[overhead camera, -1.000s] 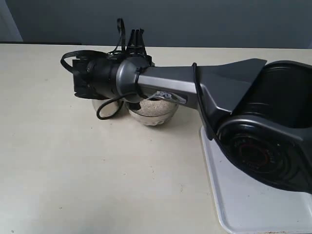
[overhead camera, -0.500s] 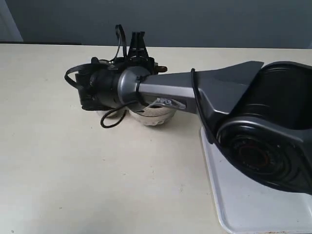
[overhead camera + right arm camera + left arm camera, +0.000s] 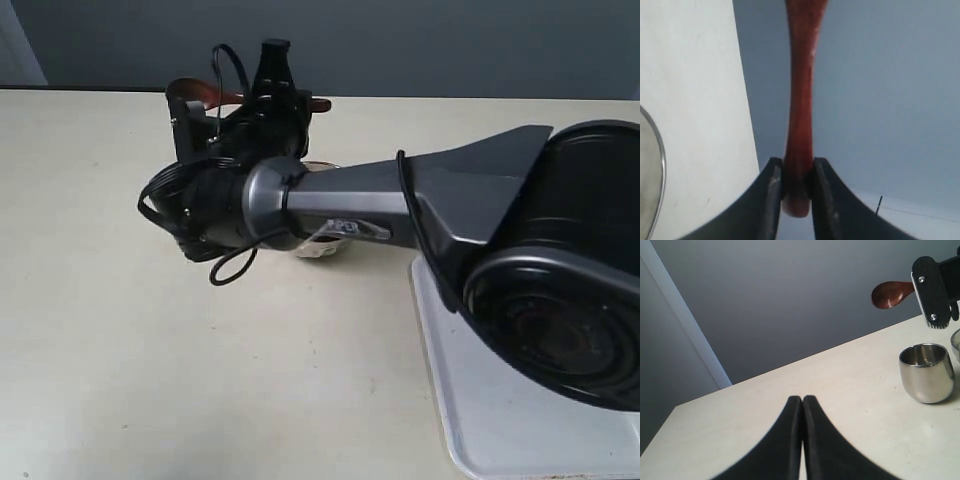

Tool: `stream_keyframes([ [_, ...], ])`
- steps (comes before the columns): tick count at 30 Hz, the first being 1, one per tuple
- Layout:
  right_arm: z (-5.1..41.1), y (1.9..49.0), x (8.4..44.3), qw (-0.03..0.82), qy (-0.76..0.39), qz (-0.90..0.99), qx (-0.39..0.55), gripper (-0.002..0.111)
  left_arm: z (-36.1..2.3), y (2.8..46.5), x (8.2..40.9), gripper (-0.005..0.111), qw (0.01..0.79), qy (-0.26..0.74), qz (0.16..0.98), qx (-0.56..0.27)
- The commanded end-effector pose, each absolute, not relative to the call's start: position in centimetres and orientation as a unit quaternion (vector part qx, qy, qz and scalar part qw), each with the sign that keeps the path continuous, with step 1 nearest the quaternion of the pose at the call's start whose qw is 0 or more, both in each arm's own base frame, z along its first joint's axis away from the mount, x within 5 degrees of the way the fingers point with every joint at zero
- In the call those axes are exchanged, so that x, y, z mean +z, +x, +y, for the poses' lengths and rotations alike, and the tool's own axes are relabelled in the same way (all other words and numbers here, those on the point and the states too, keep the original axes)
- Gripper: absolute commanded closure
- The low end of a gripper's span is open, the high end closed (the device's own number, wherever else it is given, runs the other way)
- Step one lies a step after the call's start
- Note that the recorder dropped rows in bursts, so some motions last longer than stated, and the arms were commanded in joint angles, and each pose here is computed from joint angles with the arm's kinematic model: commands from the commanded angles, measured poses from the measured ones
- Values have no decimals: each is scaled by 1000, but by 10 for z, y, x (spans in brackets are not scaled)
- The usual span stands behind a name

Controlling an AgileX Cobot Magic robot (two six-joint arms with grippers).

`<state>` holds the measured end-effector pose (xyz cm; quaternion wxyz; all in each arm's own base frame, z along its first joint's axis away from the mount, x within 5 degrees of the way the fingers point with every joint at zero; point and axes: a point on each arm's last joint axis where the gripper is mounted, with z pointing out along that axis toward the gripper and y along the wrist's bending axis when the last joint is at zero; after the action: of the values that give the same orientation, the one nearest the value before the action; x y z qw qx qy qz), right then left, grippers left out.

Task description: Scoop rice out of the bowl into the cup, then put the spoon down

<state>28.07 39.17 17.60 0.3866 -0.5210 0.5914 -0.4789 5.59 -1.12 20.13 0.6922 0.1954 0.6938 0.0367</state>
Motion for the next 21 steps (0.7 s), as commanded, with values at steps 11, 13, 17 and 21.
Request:
stream_keyframes([
  [11,383,266,184,445,-476,607,-454,109,-11,55,203,106,696,192,691,34],
  [13,382,262,184,427,-478,627,-444,109,-11,55,203,106,696,192,691,34],
  [17,378,259,186,399,-485,646,-434,109,-11,55,203,106,696,192,691,34],
  [21,373,255,199,390,-468,681,-407,109,-11,55,203,106,696,192,691,34],
])
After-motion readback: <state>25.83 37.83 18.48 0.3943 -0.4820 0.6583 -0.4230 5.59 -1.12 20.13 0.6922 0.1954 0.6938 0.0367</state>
